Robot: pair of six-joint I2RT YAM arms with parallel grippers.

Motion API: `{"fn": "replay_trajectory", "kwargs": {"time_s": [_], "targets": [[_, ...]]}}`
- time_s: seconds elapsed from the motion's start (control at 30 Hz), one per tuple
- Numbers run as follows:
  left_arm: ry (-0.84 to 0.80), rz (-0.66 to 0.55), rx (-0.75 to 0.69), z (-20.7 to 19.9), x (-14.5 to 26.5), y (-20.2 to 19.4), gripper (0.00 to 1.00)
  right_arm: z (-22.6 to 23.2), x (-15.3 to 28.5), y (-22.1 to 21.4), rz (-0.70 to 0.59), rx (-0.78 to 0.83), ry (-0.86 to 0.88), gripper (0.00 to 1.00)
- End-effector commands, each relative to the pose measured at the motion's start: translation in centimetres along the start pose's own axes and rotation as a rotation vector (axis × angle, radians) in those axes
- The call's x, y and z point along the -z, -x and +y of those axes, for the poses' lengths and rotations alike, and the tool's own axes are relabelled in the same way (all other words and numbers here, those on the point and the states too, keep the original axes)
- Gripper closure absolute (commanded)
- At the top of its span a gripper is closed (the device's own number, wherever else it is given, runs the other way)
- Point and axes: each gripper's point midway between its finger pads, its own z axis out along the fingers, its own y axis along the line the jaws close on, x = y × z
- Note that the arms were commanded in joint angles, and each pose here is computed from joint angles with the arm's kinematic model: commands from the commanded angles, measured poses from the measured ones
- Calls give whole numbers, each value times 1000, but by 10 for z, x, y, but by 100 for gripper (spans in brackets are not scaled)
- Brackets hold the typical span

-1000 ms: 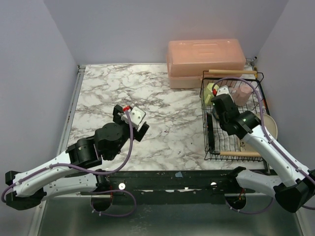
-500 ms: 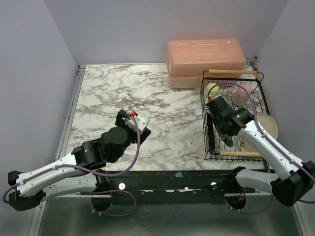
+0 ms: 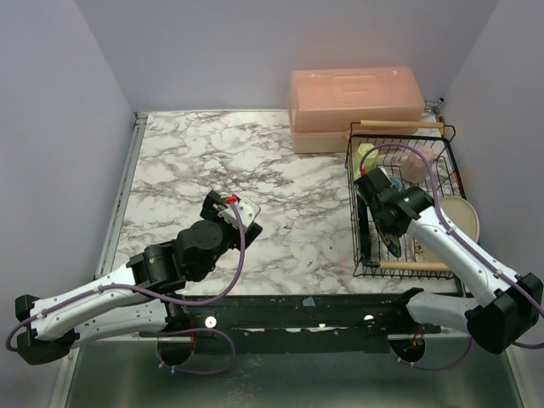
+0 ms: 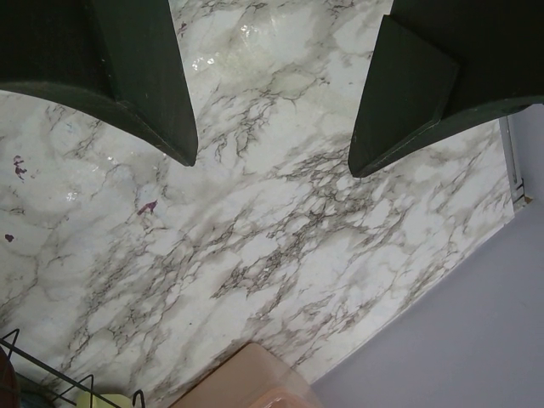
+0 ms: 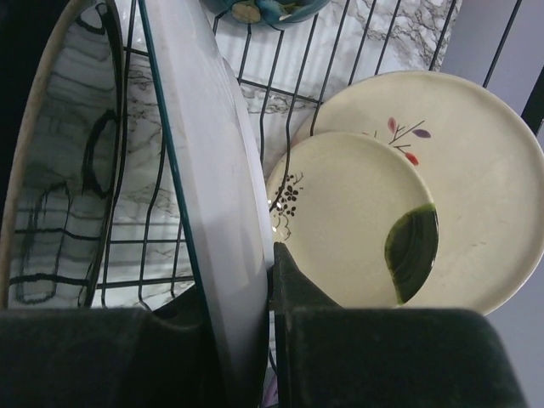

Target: Load the mixed dishes into the dish rack

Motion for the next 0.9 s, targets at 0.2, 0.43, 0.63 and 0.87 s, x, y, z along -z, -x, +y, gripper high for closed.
{"fn": "replay_trajectory", "kwargs": {"time_s": [0.2, 0.43, 0.63, 0.87], "targets": [[-15, 1, -8, -4, -5, -3, 19, 7, -6, -5, 28, -11, 9, 89], [-18, 13, -14, -6, -7, -6, 19, 11, -5, -5, 20, -4, 36, 75], [-14, 21, -16, -6, -9, -8, 19, 9, -4, -5, 3, -6, 36, 65], [-11, 32, -20, -6, -12, -11, 19, 6, -1, -2, -33, -22, 32, 54]]}}
